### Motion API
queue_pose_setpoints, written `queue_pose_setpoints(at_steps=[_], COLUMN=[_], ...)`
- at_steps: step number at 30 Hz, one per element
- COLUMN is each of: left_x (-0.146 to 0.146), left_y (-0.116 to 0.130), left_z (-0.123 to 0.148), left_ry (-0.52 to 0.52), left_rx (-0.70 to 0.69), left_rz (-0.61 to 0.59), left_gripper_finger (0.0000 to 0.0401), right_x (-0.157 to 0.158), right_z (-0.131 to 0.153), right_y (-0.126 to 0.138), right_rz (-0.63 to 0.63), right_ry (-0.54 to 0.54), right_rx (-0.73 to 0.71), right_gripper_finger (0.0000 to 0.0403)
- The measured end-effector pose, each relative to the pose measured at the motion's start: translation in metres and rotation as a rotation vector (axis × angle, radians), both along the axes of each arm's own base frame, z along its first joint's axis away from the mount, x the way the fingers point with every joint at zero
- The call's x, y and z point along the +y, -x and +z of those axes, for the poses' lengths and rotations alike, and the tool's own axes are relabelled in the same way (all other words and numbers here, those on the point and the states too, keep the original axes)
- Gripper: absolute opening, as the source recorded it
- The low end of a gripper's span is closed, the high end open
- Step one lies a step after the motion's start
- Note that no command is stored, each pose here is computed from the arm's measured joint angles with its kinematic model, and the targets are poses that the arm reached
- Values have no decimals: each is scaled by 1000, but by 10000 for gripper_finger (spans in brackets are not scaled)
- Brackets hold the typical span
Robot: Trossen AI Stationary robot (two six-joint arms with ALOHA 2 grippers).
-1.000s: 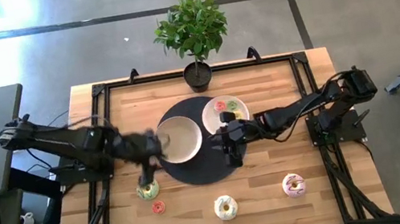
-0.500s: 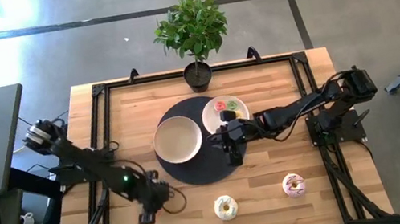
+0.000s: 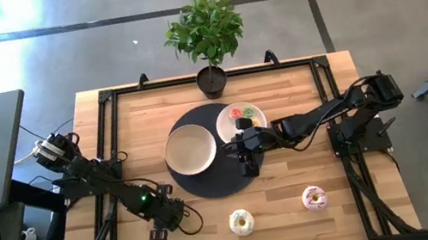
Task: Pick & Place donuts
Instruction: Put the small pink donut on the right white plate
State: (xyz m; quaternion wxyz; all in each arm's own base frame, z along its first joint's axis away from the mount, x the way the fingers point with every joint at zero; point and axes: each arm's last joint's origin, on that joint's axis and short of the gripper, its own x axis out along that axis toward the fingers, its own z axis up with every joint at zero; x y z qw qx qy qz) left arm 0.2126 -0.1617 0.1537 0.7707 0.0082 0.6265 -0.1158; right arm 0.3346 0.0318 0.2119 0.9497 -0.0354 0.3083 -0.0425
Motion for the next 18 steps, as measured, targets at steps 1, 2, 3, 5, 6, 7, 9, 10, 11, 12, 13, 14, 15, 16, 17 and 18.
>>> queue_pose_setpoints(at_steps=[1,2,3,5,6,7,9,10,11,12,13,14,15,16,17,18], left_x=[0,0,0,-1,-3,-3,-2,0,2,4,8,13,18,25,33,42], left_y=[0,0,0,-2,-5,-9,-18,-23,-29,-35,-41,-48,-54,-61,-68,-75], left_z=[0,0,2,7,12,17,27,32,39,46,52,59,64,70,75,81], left_ry=[0,0,-1,9,17,20,28,26,17,3,-18,-47,-78,-114,-151,-188], left_rx=[-1,-3,-5,-19,-33,-49,-79,-99,-128,-164,-197,-228,-259,-294,-330,-366], left_rz=[-2,-3,-2,-2,-3,-5,-13,-15,-18,-22,-27,-32,-34,-29,-12,14], left_gripper_finger=[101,85,69,37,23,13,8,11,14,17,19,19,19,18,16,14], right_x=[0,0,0,0,0,0,0,0,0,0,-1,-1,-2,-3,-4,-5], right_z=[0,0,0,0,0,0,0,1,1,2,4,7,11,16,22,27], right_y=[0,0,0,0,0,0,0,0,0,0,1,3,6,10,15,22], right_rz=[0,0,0,0,0,0,0,2,4,5,5,-5,-18,-29,-41,-56], right_ry=[0,0,0,0,0,0,0,2,6,15,29,38,48,57,65,73], right_rx=[0,0,0,-1,-3,-3,-5,-7,-7,-9,-13,-20,-20,-19,-14,3], right_gripper_finger=[108,108,108,108,108,108,108,108,108,108,108,108,108,108,108,108])
